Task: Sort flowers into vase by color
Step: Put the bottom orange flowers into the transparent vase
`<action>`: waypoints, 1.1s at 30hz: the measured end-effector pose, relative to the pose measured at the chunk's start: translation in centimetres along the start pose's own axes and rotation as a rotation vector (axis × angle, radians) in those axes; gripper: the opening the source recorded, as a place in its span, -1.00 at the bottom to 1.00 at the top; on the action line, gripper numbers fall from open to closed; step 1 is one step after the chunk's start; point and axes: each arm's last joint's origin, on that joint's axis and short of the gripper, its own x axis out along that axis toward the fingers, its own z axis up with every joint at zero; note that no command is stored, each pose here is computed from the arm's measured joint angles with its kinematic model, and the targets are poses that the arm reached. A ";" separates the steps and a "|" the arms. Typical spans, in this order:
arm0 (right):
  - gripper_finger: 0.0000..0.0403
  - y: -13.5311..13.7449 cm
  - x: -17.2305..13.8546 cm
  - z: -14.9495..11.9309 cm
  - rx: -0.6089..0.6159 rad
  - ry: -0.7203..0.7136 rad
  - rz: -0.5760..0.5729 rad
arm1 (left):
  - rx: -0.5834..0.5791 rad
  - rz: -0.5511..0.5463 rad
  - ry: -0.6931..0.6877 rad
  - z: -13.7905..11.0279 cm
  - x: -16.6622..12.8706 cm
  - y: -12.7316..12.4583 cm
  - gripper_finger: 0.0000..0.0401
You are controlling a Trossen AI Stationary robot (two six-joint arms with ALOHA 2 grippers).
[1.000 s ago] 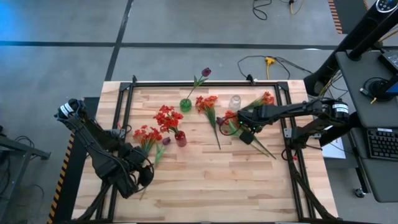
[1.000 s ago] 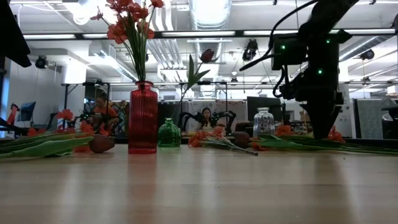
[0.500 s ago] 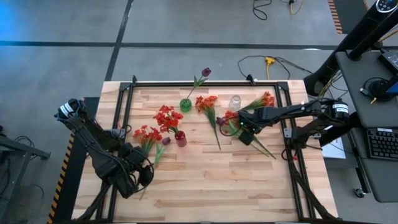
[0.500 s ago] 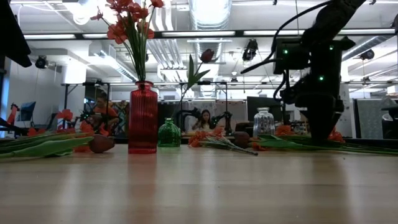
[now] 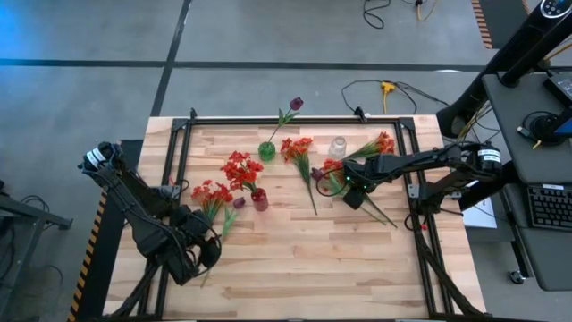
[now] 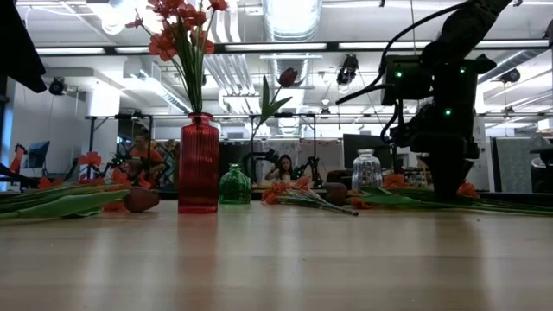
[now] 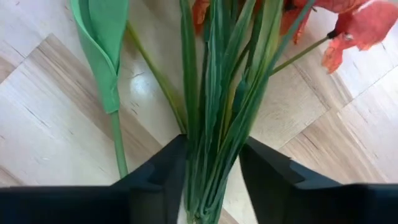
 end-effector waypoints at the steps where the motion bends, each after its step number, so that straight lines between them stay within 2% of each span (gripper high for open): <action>1: -0.43 0.0 0.0 0.0 0.000 0.000 0.000 | 0.001 0.000 -0.002 0.0 0.0 0.0 0.25; 7: -0.70 0.0 0.0 0.0 0.000 0.001 -0.001 | 0.004 0.001 -0.002 0.0 0.0 0.0 0.25; 12: -0.84 0.0 0.0 0.0 0.006 0.004 -0.002 | 0.004 0.001 -0.003 0.0 0.0 0.0 0.25; 21: -0.86 -0.2 -0.5 -0.3 0.031 0.021 -0.014 | 0.005 0.001 -0.003 0.0 0.0 0.0 0.25; 33: -0.86 -0.5 -4.4 0.0 0.050 -0.040 -0.011 | 0.005 0.002 -0.004 0.0 0.0 0.0 0.25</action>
